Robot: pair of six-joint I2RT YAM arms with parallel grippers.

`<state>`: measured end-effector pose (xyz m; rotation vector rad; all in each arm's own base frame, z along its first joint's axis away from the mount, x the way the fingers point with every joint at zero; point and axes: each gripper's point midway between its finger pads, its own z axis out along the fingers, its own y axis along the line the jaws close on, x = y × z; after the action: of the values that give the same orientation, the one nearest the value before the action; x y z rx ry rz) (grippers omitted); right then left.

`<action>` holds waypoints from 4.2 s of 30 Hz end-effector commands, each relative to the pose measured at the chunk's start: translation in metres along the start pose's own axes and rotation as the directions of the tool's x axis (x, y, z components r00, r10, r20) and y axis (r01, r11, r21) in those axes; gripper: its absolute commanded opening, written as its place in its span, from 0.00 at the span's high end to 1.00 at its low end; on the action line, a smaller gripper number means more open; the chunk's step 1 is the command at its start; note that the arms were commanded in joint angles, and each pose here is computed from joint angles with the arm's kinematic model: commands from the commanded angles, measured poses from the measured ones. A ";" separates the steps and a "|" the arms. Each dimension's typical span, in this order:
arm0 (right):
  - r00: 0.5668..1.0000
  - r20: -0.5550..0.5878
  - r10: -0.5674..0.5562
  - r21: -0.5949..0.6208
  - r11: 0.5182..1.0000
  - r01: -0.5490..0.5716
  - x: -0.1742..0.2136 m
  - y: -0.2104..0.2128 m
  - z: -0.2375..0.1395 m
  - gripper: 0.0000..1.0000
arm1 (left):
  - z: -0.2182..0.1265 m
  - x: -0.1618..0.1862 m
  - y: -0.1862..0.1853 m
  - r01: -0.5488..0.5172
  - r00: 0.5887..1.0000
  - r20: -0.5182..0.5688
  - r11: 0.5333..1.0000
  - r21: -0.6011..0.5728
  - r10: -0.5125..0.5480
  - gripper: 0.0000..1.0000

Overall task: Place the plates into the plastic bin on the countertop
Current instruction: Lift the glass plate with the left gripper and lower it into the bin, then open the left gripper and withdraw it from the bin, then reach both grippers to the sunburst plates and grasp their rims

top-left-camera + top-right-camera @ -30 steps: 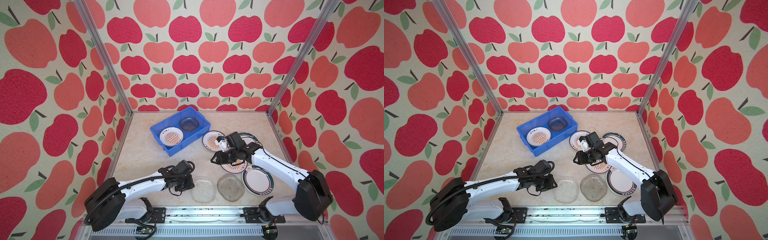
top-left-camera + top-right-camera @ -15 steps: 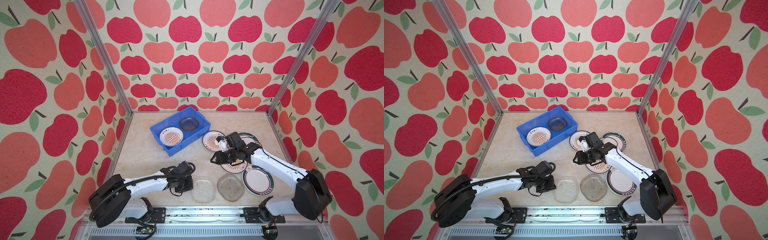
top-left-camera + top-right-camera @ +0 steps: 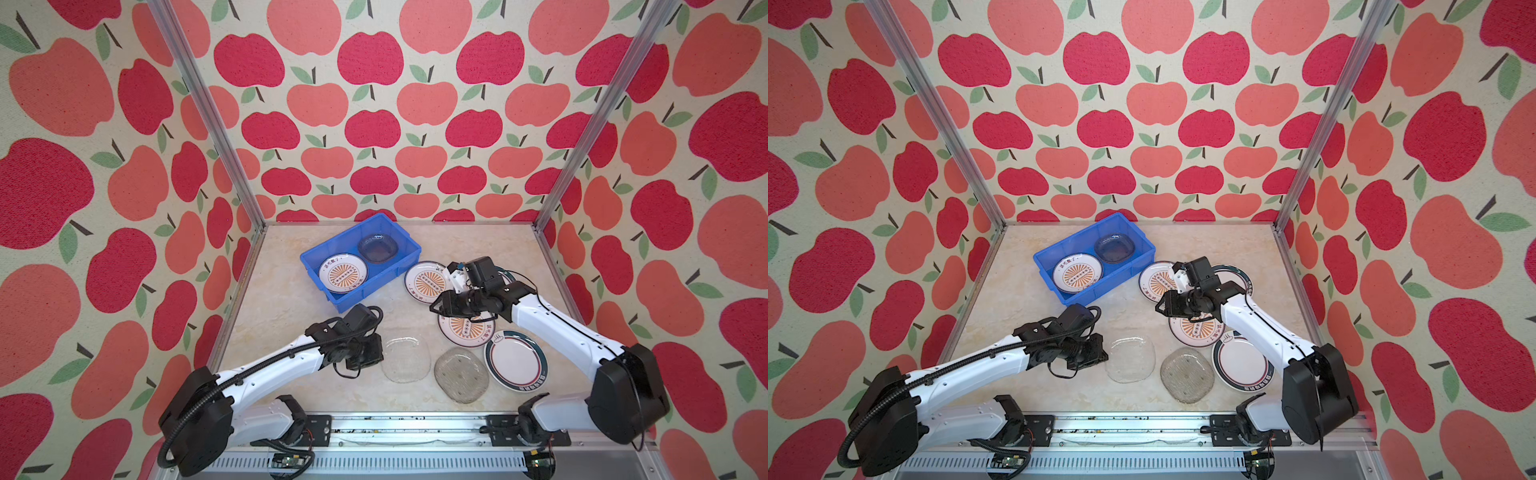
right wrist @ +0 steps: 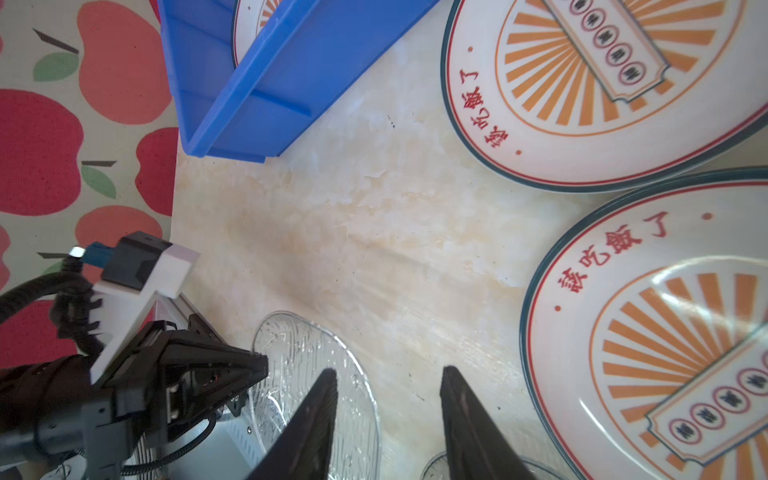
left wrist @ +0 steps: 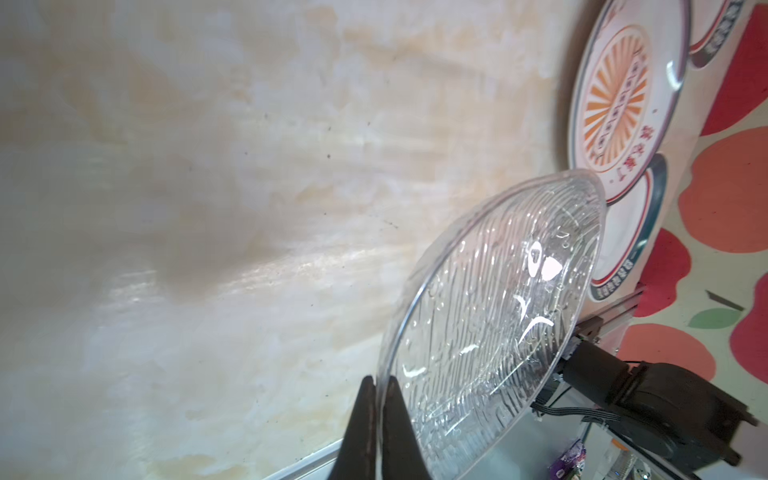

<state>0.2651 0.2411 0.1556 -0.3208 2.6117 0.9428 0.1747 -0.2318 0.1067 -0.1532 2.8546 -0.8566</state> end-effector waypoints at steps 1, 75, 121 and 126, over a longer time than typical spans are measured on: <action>0.990 0.138 -0.036 -0.035 0.999 0.041 -0.039 0.018 -0.031 0.55 | -0.038 -0.020 -0.007 -0.042 0.998 0.047 0.999 -0.015 0.043 1.00; 0.963 0.249 0.105 -0.202 0.978 -0.054 -0.149 0.027 -0.039 0.52 | 0.060 -0.388 0.052 0.325 0.854 0.418 0.945 0.036 -0.310 0.68; 0.860 0.420 0.290 0.272 0.864 -0.424 0.003 -0.160 -0.093 0.49 | 0.049 -0.117 -0.130 -0.481 0.873 0.206 0.850 0.215 0.442 0.02; 0.852 0.426 0.303 0.264 0.860 -0.437 0.001 -0.166 -0.090 0.49 | 0.088 -0.109 -0.130 -0.445 0.895 0.144 0.865 0.231 0.422 0.10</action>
<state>0.2905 0.0611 0.1268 0.4086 2.4737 0.5442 0.3027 -0.3597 0.1379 0.4764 2.4755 -1.0485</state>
